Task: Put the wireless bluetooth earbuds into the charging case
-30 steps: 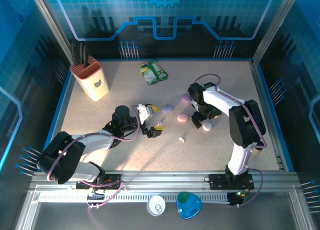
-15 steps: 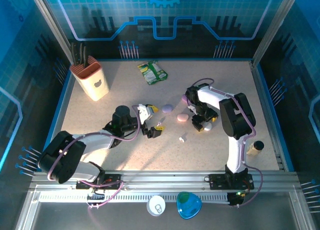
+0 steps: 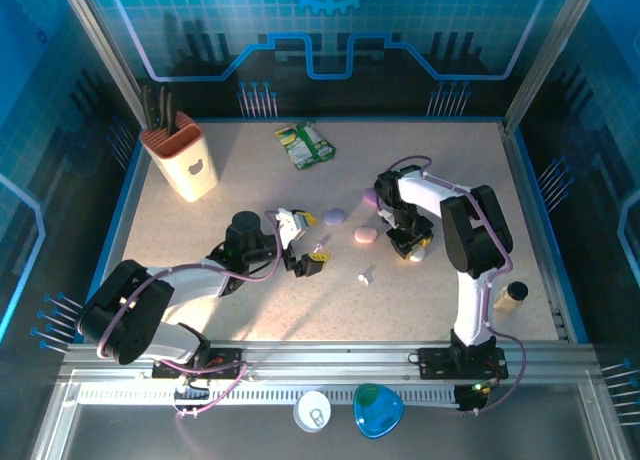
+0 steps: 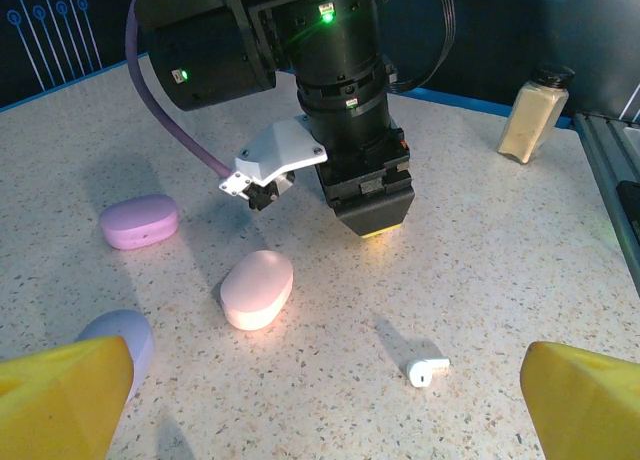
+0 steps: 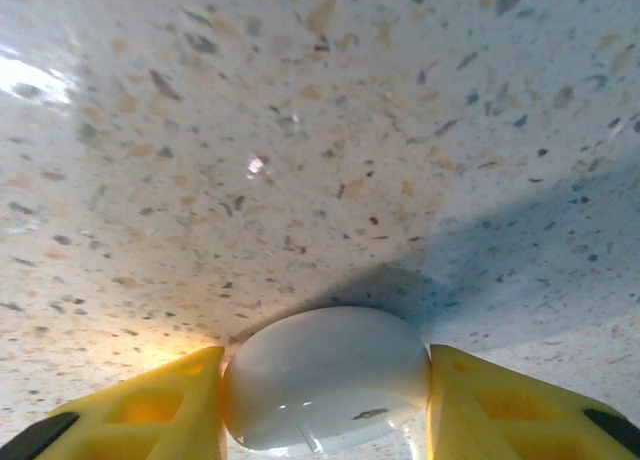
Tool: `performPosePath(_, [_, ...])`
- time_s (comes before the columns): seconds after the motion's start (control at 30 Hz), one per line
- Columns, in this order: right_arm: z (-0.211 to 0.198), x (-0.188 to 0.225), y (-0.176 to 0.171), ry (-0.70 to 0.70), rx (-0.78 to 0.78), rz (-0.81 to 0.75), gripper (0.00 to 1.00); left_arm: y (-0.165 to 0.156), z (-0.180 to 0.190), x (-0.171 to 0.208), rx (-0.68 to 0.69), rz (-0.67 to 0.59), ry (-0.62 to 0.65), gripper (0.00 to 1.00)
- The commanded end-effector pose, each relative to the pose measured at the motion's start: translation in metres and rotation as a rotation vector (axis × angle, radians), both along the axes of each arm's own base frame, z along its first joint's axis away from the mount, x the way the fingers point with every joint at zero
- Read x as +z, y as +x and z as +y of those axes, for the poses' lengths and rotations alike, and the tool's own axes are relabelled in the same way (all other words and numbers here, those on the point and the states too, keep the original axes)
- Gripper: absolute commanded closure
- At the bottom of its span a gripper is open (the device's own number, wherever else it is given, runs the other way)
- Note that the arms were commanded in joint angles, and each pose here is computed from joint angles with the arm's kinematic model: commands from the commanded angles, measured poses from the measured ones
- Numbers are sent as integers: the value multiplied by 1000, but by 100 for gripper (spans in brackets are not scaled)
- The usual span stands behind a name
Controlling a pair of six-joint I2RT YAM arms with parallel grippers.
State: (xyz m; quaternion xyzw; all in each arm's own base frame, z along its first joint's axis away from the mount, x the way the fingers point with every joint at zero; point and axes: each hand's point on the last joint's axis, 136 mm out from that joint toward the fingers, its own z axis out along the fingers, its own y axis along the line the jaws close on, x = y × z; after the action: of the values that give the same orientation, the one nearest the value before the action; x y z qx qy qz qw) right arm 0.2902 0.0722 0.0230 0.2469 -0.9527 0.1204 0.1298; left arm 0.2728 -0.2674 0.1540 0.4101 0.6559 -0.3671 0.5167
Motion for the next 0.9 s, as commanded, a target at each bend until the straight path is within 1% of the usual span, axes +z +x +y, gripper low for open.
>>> performPosePath(0.0, [16,19,6,134,-54,-83,54,1,-4,8,-15,-17,-21,1])
performPosePath(0.2, [55,52,18,416,-149,-267,54,12,-7,25,25,-36,-106,1])
performPosePath(0.33, [77,72,27,609,-274,-383,53,20,-13,35,56,-60,-171,1])
performPosePath(0.4, [82,80,30,681,-352,-436,53,21,-18,39,58,-73,-199,1])
performPosePath(0.5, [92,98,31,833,-456,-510,53,25,-27,41,63,-83,-224,2])
performPosePath(0.7, [91,125,26,1072,-654,-601,53,30,-43,42,88,-120,-251,2])
performPosePath(0.8, [94,136,23,1190,-729,-608,54,31,-54,43,96,-137,-277,4])
performPosePath(0.87, [94,140,20,1239,-771,-603,54,33,-62,41,105,-133,-278,7])
